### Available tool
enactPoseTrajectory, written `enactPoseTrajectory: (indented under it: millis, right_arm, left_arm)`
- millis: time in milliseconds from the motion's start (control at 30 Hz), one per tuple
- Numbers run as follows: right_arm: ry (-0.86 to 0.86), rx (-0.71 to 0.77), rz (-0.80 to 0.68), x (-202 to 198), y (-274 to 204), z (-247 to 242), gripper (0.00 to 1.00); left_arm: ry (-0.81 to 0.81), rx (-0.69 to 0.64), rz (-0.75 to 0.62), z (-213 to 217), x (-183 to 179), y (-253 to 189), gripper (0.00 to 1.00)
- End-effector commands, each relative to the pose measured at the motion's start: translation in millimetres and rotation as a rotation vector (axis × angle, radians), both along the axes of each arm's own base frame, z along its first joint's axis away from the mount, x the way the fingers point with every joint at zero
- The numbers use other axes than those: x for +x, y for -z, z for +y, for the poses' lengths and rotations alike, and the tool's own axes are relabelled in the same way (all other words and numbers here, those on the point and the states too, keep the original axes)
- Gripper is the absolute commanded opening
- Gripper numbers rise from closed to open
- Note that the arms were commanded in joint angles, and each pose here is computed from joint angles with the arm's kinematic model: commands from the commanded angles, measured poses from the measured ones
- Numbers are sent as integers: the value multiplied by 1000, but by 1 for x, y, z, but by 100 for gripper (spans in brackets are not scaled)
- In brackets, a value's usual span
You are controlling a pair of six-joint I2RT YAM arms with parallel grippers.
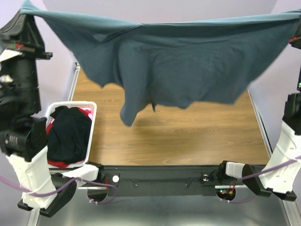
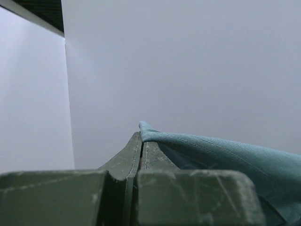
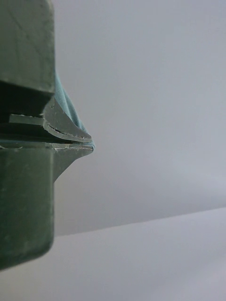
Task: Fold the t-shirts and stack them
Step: Flatten the tshirt out
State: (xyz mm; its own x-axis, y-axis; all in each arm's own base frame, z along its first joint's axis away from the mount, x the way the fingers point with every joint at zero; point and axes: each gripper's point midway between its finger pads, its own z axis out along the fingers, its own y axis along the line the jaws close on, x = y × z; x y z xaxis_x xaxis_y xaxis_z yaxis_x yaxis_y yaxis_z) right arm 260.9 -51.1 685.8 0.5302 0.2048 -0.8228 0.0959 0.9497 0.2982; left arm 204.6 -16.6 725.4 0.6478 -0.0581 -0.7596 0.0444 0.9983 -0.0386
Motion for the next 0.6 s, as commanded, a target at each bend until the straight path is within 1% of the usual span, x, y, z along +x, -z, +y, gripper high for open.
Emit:
enactPoseTrajectory:
  millis: [0,33,67,167,200,233,267,300,333,367,433,467,500,533,567]
  right_arm:
    - [129,-25,-74,-23,-21,-18,1]
    - [127,-28,-75,-24,-21,-18,1]
    - [117,-34,-70,-21,-20,-16,1]
    - [92,-23,-14,3,-1,-17,1]
    - [82,-15,4,11,6,-17,1]
    - [69,-5,56,30,25,-19,1]
    - [51,-2,83,41,35,-18,1]
    - [40,9,108,52,45,-19,1]
    - [32,18,145,65,59,-20,1]
    - [15,31,215,88,86,-22,1]
    - [-6,57,301,116,122,-24,1]
    - [-30,65,346,130,140,-23,1]
    - [-43,89,440,157,181,-27,1]
    - [-57,104,489,170,203,-27,1]
    - [-63,126,555,184,234,-28,1]
  left_arm:
    - [-36,-5,-127,13,-35,-29,0]
    - [-36,-1,-122,12,-32,-28,0]
    - [-37,6,-95,9,-19,-22,0]
    - [-38,25,-28,0,14,-6,0]
    - [-39,37,11,-5,31,6,0]
    - [-46,49,46,-8,47,16,0]
    - [-50,61,97,-13,71,31,0]
    - [-63,78,174,-17,97,55,0]
    - [-72,93,225,-21,114,71,0]
    - [-78,125,334,-30,151,109,0]
    - [-102,153,445,-35,188,152,0]
    - [-112,175,523,-40,215,186,0]
    - [-124,198,593,-43,234,220,0]
    - [-146,203,642,-43,248,244,0]
    - [-154,224,716,-48,271,281,0]
